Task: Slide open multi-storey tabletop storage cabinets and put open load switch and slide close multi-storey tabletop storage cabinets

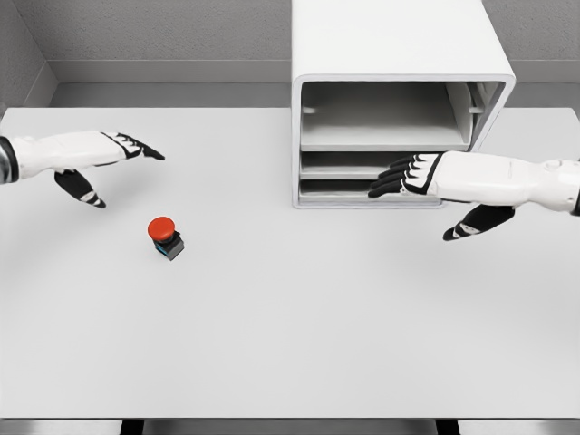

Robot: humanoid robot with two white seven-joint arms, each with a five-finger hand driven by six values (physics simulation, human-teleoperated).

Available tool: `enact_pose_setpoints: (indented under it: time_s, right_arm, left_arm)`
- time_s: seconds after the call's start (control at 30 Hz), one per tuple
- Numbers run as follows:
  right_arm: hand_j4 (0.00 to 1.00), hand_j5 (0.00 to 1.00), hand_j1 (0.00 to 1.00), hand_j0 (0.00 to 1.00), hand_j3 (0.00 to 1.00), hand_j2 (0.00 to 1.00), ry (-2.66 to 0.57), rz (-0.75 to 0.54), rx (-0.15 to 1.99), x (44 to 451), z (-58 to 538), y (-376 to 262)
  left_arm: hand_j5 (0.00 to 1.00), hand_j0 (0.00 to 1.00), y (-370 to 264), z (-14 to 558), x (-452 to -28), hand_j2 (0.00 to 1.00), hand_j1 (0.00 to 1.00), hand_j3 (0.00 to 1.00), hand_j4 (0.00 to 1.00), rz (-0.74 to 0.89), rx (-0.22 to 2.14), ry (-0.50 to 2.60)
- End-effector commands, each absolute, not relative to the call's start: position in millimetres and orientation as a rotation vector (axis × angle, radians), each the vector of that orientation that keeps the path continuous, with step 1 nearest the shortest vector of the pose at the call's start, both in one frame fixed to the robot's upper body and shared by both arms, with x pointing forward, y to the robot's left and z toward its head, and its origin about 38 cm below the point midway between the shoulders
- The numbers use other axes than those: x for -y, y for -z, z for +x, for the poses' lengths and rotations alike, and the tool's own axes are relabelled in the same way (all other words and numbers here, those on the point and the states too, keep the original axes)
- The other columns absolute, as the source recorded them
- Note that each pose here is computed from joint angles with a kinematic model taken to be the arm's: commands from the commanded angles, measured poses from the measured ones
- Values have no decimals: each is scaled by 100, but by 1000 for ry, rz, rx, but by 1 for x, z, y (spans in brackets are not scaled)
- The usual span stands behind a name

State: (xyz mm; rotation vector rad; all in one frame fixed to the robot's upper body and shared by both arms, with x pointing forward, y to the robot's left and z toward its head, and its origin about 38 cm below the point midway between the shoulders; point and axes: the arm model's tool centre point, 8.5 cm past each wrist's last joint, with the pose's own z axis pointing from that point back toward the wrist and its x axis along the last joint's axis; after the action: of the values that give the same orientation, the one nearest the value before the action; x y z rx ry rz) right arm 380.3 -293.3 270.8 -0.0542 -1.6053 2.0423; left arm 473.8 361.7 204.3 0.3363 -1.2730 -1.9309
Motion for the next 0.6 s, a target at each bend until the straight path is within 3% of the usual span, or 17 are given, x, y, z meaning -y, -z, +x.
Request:
enact_pose_setpoints:
  time_s: [0.0, 0.1, 0.23, 0.3, 0.57]
  right_arm:
    - [100, 100, 100, 100, 100, 100, -2033, -49, 1608, 293, 380, -271]
    - [100, 100, 100, 100, 100, 100, -2033, -37, 1668, 278, 385, -277]
    - [100, 100, 100, 100, 100, 100, -1990, 91, 1799, 232, 388, -267]
    - [100, 100, 100, 100, 100, 100, -1943, 12, 1916, 229, 398, -298]
    - [100, 100, 100, 100, 100, 100, -1881, -35, 1836, 248, 421, -277]
  left_arm:
    - [100, 100, -204, 469, -363, 100, 100, 100, 100, 308, 1284, 1909]
    - [100, 100, -214, 462, -360, 100, 100, 100, 100, 296, 1317, 1919]
    - [100, 100, -221, 453, -355, 100, 100, 100, 100, 284, 1337, 1949]
    - [100, 100, -228, 445, -350, 100, 100, 100, 100, 277, 1359, 1973]
    - [100, 100, -216, 435, -328, 100, 100, 100, 100, 203, 1381, 2011]
